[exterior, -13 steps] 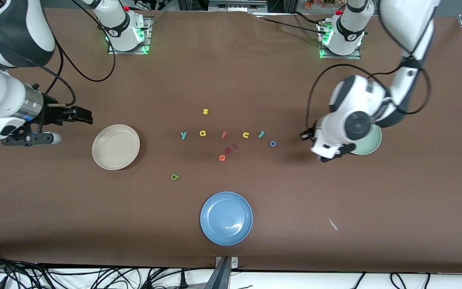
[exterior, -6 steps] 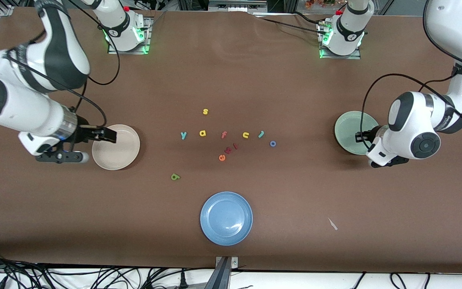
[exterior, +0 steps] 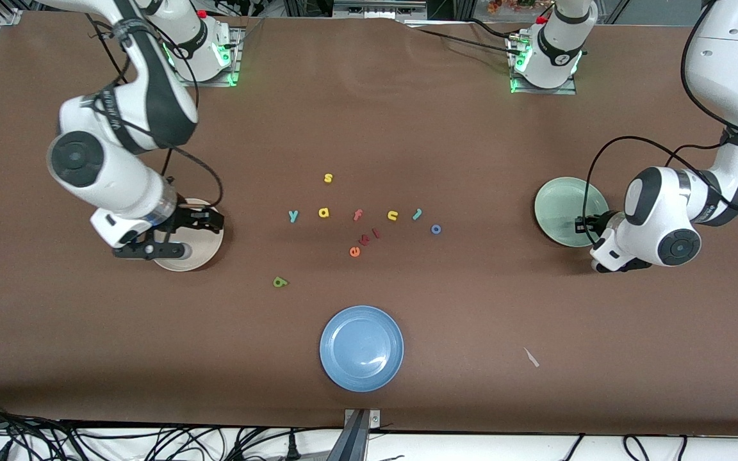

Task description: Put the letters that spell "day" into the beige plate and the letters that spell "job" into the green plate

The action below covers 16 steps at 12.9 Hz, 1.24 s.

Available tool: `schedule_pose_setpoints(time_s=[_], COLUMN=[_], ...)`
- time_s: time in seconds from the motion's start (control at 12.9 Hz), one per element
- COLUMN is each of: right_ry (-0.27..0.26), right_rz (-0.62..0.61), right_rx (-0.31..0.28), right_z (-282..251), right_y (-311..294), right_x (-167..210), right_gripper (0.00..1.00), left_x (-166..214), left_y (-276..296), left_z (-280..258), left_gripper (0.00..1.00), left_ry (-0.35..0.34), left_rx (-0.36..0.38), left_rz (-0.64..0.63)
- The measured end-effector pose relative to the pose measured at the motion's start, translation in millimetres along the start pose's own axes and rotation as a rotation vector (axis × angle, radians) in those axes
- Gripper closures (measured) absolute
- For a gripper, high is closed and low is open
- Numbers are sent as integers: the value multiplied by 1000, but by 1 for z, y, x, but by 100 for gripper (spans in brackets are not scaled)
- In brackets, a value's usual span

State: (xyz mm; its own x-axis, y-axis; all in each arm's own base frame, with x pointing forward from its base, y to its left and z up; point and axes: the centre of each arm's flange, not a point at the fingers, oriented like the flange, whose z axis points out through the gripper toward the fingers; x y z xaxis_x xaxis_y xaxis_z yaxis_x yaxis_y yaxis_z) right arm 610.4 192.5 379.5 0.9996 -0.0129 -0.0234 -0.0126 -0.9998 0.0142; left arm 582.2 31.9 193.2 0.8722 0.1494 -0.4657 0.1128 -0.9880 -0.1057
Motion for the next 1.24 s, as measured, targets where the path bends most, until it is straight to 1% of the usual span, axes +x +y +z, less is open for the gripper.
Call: schedule_pose_setpoints(time_s=[0.15,0.31,0.39,0.54,0.7,0.77,0.93,1.01,1.08,1.16,1.24], right_ry=[14,26,28,22,32,41,44,37,30,29,32], right_rz=[40,91,112,150,170,179,193,197,199,204,214], right_rx=[9,27,34,44,60,71,84,84,83,85,91], right_z=[21,42,52,74,96,110,137,146,152,157,162], right_y=[-21,-39,-47,-63,-79,-83,-86,-87,-89,-94,-99], right_x=[-3,-3,-3,-6,-16,-25,-44,-52,-59,-66,-74], right_gripper=[1,1,1,1,1,1,1,1,1,1,1], left_x=[-1,-9,-17,-37,-54,-59,-60,-58,-55,-52,-50], left_y=[4,28,47,95,152,184,247,272,293,312,324], left_z=[-10,-54,-82,-120,-127,-124,-104,-91,-75,-58,-42], left_gripper=[35,12,1,0,0,0,0,3,4,7,7], left_ry=[15,51,70,102,108,129,180,199,209,215,223], left_rx=[-1,-3,-17,-59,-92,-110,-162,-199,-230,-247,-249], left_rz=[7,27,3,-81,-168,-210,-297,-332,-361,-382,-401])
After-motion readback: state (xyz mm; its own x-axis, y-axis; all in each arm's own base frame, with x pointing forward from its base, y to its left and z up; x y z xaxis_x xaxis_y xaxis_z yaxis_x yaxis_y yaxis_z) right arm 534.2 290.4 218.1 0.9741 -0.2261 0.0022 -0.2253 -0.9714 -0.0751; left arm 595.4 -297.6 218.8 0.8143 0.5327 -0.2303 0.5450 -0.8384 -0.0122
